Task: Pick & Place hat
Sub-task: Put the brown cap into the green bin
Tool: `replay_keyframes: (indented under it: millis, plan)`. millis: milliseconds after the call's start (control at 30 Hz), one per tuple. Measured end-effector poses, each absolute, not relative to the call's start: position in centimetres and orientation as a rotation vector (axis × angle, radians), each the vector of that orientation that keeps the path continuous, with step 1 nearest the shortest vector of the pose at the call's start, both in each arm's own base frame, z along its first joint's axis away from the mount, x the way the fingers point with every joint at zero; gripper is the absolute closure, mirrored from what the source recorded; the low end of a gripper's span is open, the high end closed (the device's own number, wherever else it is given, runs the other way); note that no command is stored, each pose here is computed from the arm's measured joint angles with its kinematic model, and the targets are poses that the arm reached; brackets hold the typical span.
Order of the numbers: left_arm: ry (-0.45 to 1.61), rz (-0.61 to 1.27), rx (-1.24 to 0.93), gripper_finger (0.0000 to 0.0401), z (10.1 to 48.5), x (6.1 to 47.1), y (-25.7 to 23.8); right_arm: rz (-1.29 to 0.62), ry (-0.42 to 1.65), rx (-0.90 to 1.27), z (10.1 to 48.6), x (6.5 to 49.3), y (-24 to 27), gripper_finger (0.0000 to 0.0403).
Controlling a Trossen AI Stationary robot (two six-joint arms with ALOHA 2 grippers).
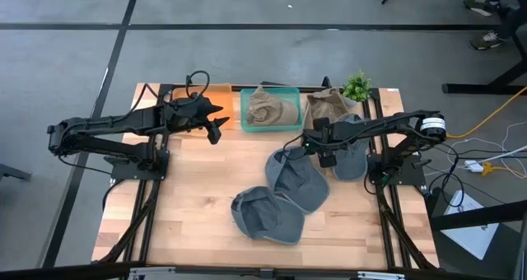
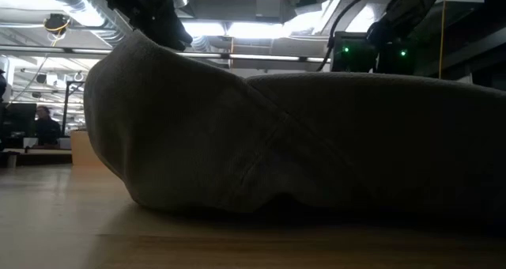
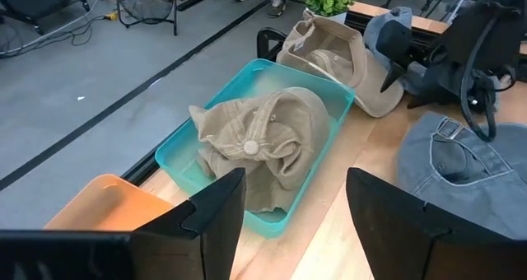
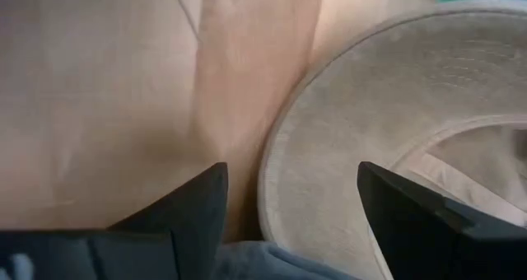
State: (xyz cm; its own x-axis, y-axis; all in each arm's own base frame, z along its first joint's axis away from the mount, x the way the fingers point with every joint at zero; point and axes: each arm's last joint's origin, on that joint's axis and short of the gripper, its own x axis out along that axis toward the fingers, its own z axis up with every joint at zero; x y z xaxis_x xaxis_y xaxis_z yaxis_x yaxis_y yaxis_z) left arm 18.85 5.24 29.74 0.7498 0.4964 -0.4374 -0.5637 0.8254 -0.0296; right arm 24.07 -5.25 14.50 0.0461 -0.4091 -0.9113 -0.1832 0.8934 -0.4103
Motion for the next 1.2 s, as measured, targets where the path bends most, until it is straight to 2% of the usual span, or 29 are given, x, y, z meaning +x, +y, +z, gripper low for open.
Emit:
replay_keyframes:
  millis: [300, 467, 833, 1033, 1200]
  plan:
    - [0.430, 0.582, -0.164, 0.0196, 29.7, 18.8, 5.2, -0.228, 1.538, -0.510, 14.3, 24.1, -5.5, 0.0134]
    - [0.430, 0.582, -0.164, 0.0194, 29.7, 18.8, 5.2, -0.385, 1.509, -0.519, 14.5, 24.4, -5.8, 0.0140]
    - [0.430, 0.581, -0.165, 0.0195, 29.7, 18.8, 5.2, -0.624, 1.303, 0.063, 17.0, 26.5, -5.9, 0.0200]
    - [0.430, 0.580, -0.165, 0.0194, 29.7, 18.8, 5.2, -0.804, 1.148, 0.305, 17.3, 27.0, -6.3, 0.0207]
    - [0.430, 0.580, -0.165, 0.0196, 29.7, 18.8, 5.2, -0.846, 1.015, 0.386, 17.4, 27.7, -6.6, 0.0208]
